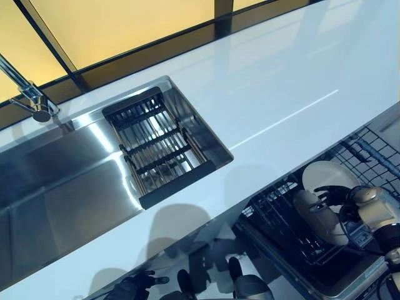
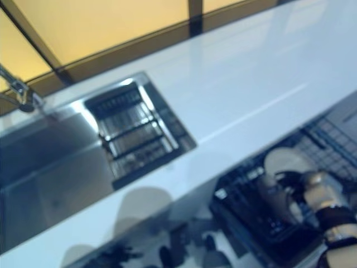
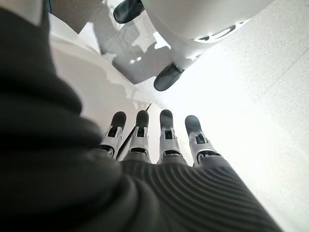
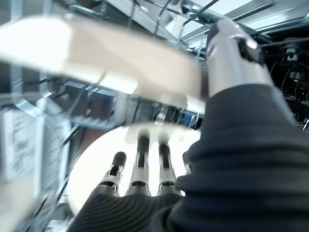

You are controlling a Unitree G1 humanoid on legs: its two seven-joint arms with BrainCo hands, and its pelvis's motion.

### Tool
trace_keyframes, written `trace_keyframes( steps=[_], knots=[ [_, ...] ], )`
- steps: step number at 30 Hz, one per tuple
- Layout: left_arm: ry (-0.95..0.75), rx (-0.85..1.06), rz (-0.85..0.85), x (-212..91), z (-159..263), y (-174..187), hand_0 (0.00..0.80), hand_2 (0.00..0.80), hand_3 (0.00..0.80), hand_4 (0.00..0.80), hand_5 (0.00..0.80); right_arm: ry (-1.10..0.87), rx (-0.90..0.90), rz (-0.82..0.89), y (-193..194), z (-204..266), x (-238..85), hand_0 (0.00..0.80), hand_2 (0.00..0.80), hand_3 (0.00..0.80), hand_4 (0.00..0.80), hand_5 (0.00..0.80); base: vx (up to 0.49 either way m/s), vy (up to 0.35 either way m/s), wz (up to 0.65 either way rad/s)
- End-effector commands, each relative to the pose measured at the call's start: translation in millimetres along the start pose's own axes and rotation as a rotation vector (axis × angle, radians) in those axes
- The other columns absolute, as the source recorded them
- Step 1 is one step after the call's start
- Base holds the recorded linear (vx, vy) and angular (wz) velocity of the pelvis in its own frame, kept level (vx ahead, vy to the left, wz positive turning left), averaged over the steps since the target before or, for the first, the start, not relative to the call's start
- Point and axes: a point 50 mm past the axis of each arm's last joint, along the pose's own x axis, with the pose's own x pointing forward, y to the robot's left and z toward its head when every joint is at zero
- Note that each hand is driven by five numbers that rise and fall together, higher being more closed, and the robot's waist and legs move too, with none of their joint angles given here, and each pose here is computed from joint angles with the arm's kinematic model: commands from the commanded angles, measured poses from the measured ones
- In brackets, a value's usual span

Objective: Take plates into dishwasher

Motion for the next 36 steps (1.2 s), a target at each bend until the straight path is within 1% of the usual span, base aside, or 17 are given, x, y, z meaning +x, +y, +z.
trace_keyframes(
  steps=[1,2,6,15,19,21,25,29,34,36],
  knots=[
    [-0.005,0.003,0.113,-6.5,10.4,41.7,0.0,0.0,0.0,0.0,0.0,-0.021,0.022,-0.031,-27.0,1.7,-19.7,0.0,0.0,0.0,0.0,0.0,0.035,-0.003,0.0],
    [0.003,-0.001,0.119,-7.3,7.0,43.8,0.0,0.0,0.0,0.0,0.0,-0.014,0.019,-0.049,-38.3,-2.1,-29.0,0.0,0.0,0.0,0.0,0.0,0.0,0.0,0.0],
    [0.021,-0.013,0.13,-8.5,-0.1,46.5,0.0,0.0,0.0,0.0,0.0,-0.003,0.022,-0.074,-57.4,-11.3,-45.7,0.0,0.0,0.0,0.0,0.0,0.028,0.0,-0.02],
    [0.049,-0.023,0.142,-9.9,-12.4,46.6,0.0,0.0,0.0,0.0,0.0,-0.012,0.09,-0.11,-77.2,-19.3,-63.4,0.0,0.0,0.0,0.0,0.0,0.024,-0.011,-0.08],
    [0.057,-0.026,0.146,-10.5,-16.1,46.8,0.0,0.0,0.0,0.0,0.0,-0.022,0.13,-0.132,-79.7,-21.5,-66.5,0.0,0.0,0.0,0.0,0.0,0.013,-0.011,-0.02],
    [0.068,-0.033,0.149,-11.4,-21.4,47.0,0.0,0.0,0.0,0.0,0.0,-0.024,0.184,-0.15,-80.0,-27.0,-67.1,0.0,0.0,0.0,0.0,0.0,0.05,-0.047,-0.02],
    [0.095,-0.035,0.161,-13.8,-32.3,49.1,0.0,0.0,0.0,0.0,0.0,-0.018,0.256,-0.174,-70.6,-44.8,-63.3,0.0,0.0,0.0,0.0,0.0,0.032,-0.097,0.0],
    [0.107,-0.08,0.197,-17.0,-39.0,56.0,0.0,0.0,0.0,0.0,0.0,-0.019,0.258,-0.164,-62.2,-55.1,-63.6,0.0,0.0,0.0,0.0,0.0,-0.01,-0.14,0.0],
    [0.116,-0.127,0.248,-21.2,-48.1,63.2,0.0,0.0,0.0,0.0,0.0,0.078,0.27,-0.173,-65.8,-73.0,-70.2,0.0,0.0,0.0,0.0,0.0,-0.019,-0.194,0.04],
    [0.09,-0.147,0.268,-21.9,-49.3,63.2,0.0,0.0,0.0,0.0,0.0,0.203,0.315,-0.225,-71.2,-99.4,-74.8,0.0,0.0,0.0,0.0,0.0,-0.117,-0.176,0.3]
  ],
)
